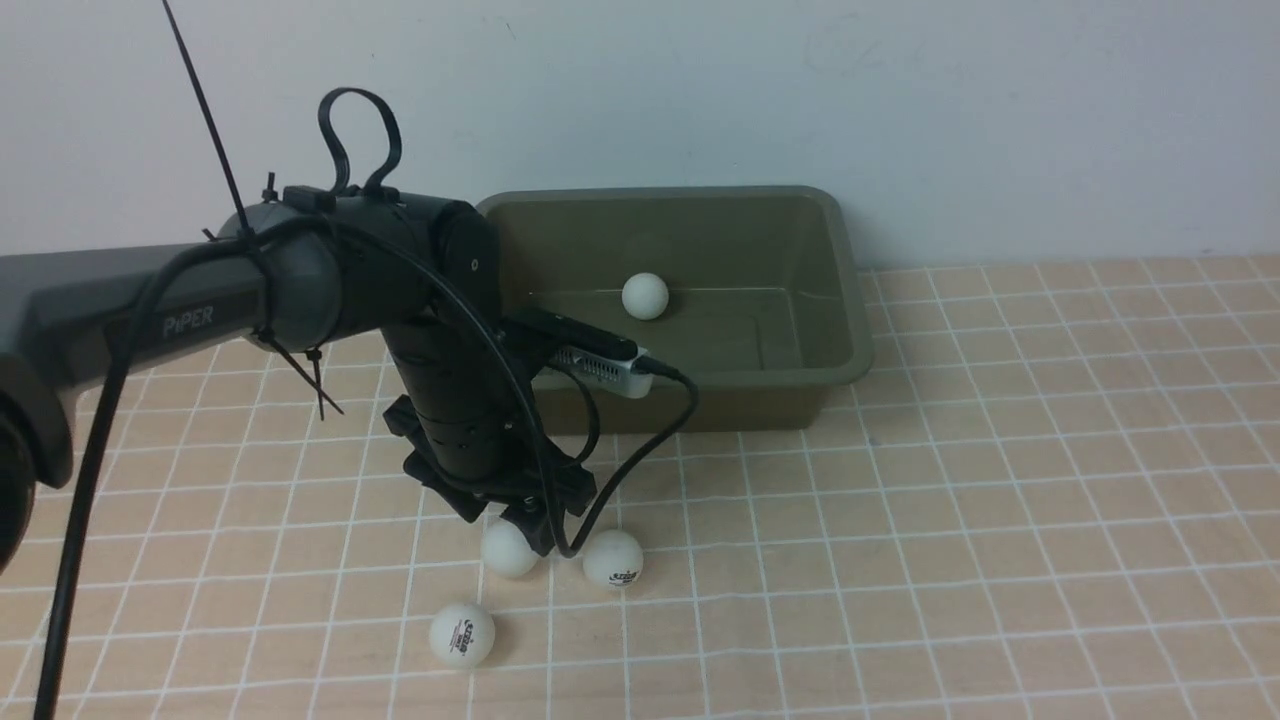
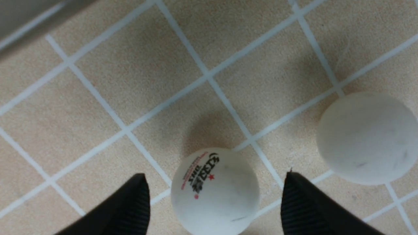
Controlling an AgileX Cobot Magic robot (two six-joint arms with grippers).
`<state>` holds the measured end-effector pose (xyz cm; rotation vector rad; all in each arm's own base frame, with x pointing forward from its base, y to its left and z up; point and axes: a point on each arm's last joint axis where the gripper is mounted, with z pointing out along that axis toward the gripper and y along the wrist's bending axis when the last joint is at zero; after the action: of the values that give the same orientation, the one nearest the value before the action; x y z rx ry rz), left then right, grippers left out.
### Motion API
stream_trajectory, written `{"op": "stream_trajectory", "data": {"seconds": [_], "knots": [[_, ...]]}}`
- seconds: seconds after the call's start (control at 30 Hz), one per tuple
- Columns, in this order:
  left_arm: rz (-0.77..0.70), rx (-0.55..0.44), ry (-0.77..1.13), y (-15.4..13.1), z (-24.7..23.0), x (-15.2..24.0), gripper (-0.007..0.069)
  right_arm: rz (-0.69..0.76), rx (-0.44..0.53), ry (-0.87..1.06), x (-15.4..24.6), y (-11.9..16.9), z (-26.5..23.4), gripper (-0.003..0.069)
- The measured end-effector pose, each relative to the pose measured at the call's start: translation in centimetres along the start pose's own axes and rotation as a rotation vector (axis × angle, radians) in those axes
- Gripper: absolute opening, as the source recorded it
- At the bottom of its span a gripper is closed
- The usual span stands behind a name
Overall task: Put the table tennis balls into the box on the light coffee tablecloth.
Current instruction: 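Reach for and grasp a ping pong ball on the table beside the basket, then drop the ball into the bin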
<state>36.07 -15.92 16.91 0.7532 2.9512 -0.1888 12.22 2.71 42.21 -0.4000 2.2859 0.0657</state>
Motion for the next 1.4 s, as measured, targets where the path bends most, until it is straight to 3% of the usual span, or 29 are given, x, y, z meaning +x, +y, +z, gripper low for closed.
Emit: {"op": "stream_trajectory", "data": {"seconds": [0.23,0.43,0.8,1.13,1.4], "knots": [[0.000,0.002,0.020,0.1,0.7,0.0,0.0432,0.000,0.000,0.000,0.0,0.0,0.0,-0.0018],[0.000,0.005,0.038,0.0,0.7,0.2,0.0300,0.000,0.000,0.000,0.0,0.0,0.0,-0.0018],[0.021,0.015,0.078,-0.3,-2.9,-1.0,0.0300,0.000,0.000,0.000,0.0,0.0,0.0,-0.0018],[0.060,-0.016,-0.194,-0.8,-11.2,-5.1,0.0300,0.000,0.000,0.000,0.0,0.0,0.0,-0.0018],[0.073,-0.061,-0.271,-0.5,-12.1,-6.0,0.0300,0.000,0.000,0.000,0.0,0.0,0.0,-0.0018]]}}
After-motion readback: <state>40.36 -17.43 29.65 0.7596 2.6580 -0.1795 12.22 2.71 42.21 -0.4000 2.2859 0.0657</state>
